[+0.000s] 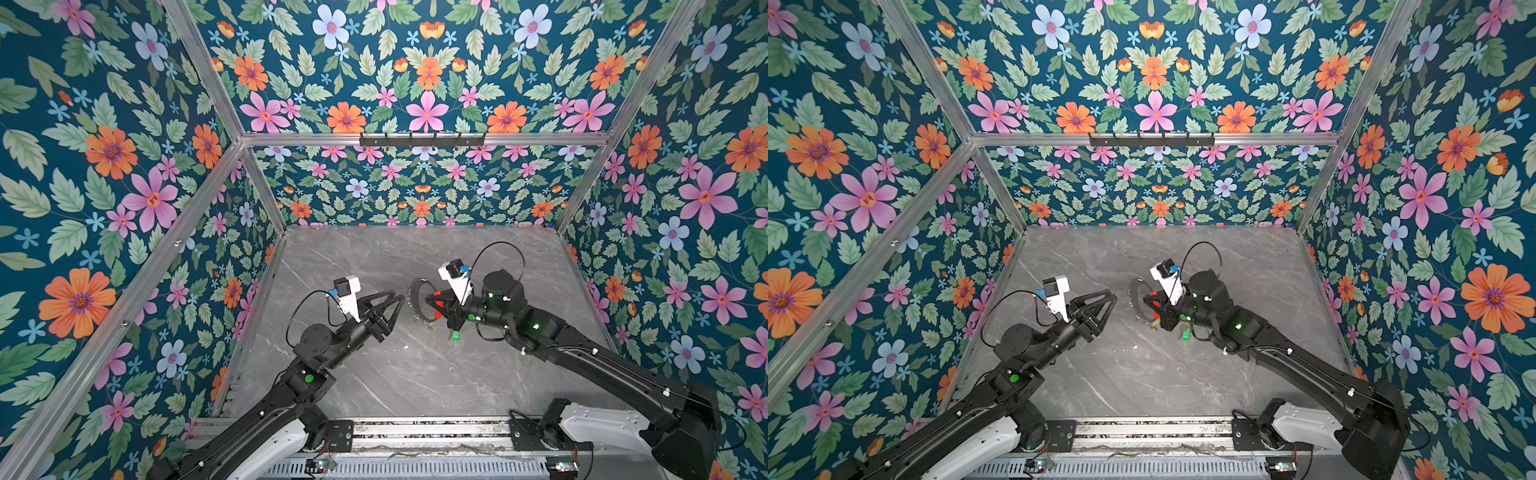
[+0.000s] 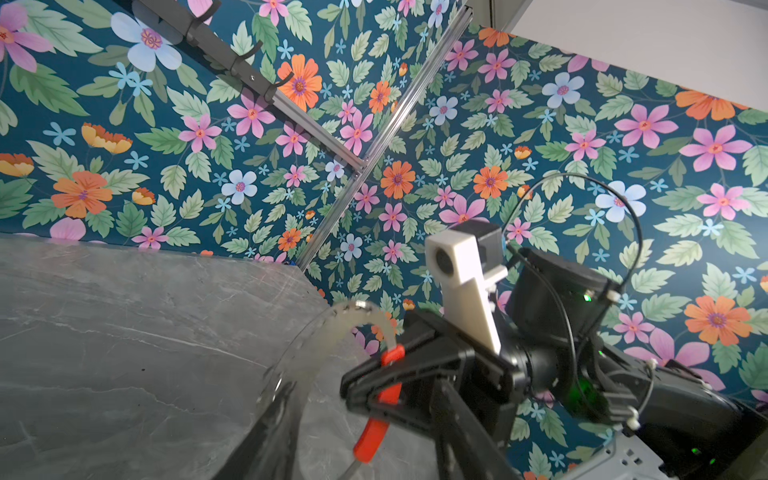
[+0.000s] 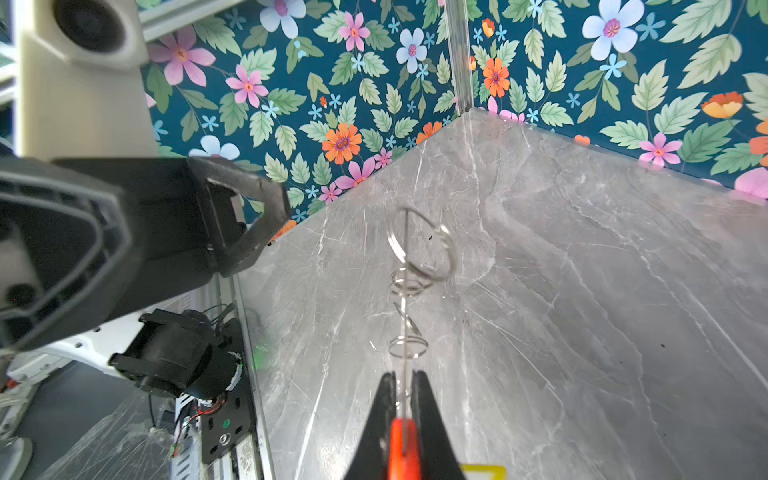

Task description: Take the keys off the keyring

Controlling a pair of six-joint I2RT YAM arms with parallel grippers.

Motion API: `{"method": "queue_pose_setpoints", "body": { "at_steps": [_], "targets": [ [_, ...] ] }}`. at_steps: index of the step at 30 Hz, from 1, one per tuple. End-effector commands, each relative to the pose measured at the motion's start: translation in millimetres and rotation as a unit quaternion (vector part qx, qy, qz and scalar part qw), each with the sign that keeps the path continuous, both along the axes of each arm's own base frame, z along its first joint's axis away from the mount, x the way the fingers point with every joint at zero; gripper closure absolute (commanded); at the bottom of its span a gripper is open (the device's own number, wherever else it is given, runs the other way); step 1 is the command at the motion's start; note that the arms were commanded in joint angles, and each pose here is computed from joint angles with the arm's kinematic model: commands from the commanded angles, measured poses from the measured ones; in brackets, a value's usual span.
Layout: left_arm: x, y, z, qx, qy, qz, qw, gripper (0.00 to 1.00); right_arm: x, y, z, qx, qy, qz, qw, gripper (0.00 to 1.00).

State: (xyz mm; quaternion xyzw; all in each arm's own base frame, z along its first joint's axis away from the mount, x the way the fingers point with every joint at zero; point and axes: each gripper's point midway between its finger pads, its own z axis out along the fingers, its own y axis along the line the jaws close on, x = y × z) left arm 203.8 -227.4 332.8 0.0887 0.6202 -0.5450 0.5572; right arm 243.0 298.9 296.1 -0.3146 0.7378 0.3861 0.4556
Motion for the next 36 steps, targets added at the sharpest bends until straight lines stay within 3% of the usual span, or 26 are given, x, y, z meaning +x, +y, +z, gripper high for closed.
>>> {"method": "queue_pose_setpoints", "body": {
  "at_steps": [1,8,16,24,34,35,36],
  "targets": [
    [-12,-11,-16,0.029,-0.002,-0.051,0.998,0.44,-22,-10,11,0.029,0.032,0.073,0.996,1.0],
    [-42,-30,-9,0.009,-0.03,-0.176,0.984,0.41,-41,-24,32,0.077,0.054,0.162,0.982,1.0],
    [-42,-39,-10,0.01,-0.02,-0.201,0.979,0.39,-57,-16,42,0.094,0.069,0.236,0.965,1.0],
    [-44,-46,1,-0.018,-0.024,-0.231,0.972,0.7,-53,-9,39,0.092,0.101,0.259,0.956,1.0],
    [-39,-49,4,-0.042,-0.012,-0.237,0.971,0.95,-45,-5,35,0.088,0.115,0.25,0.957,1.0],
    [-37,-49,5,-0.046,-0.008,-0.234,0.971,0.98,-43,-5,36,0.088,0.115,0.245,0.959,0.98],
    [-34,-49,5,-0.05,-0.003,-0.229,0.972,1.0,-41,-5,37,0.088,0.114,0.239,0.96,0.9]
  ]
}}
